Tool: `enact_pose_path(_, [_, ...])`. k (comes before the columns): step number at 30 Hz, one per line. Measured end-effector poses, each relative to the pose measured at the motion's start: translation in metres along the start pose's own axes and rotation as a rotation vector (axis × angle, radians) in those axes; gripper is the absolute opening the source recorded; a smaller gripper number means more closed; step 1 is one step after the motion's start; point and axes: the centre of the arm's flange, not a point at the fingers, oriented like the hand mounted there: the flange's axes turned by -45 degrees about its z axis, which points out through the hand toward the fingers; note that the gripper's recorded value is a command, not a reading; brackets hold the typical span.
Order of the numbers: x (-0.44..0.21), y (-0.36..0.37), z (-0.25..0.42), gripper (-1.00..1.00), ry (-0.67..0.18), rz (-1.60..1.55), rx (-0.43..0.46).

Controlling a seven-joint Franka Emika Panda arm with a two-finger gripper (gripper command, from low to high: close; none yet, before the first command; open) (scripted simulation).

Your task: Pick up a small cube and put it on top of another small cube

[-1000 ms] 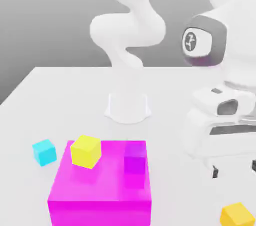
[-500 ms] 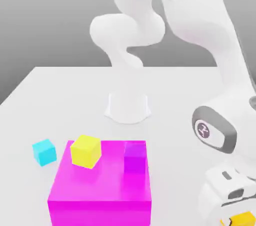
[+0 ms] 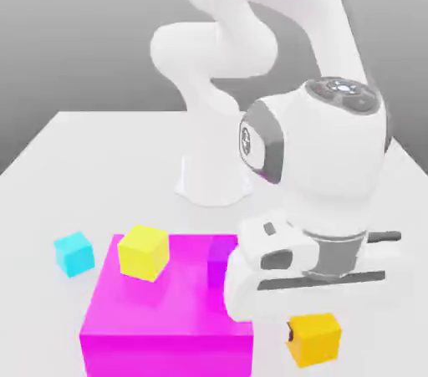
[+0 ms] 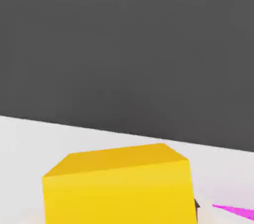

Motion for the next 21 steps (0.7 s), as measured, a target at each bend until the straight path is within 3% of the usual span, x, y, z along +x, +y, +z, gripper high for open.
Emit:
enact_pose_path(4, [-0.047,0.104,-0.008,-1.0,-0.014,0.146,-0.025])
enact_pose_path(8, [-0.16,0.248,-0.019,-1.0,-0.027,0.434,-0.034])
enact_pose_path(12, [-0.248,0.279,-0.007,-1.0,-0.061,0.533,0.023])
enact_pose_path(17, [-0.261,0.278,0.039,-1.0,-0.067,0.543,0.036])
enact_pose_path(18, [-0.262,0.277,0.049,1.0,-0.067,0.543,0.036])
enact_pose_path(21, [-0.262,0.277,0.049,1.0,-0.068,0.543,0.036])
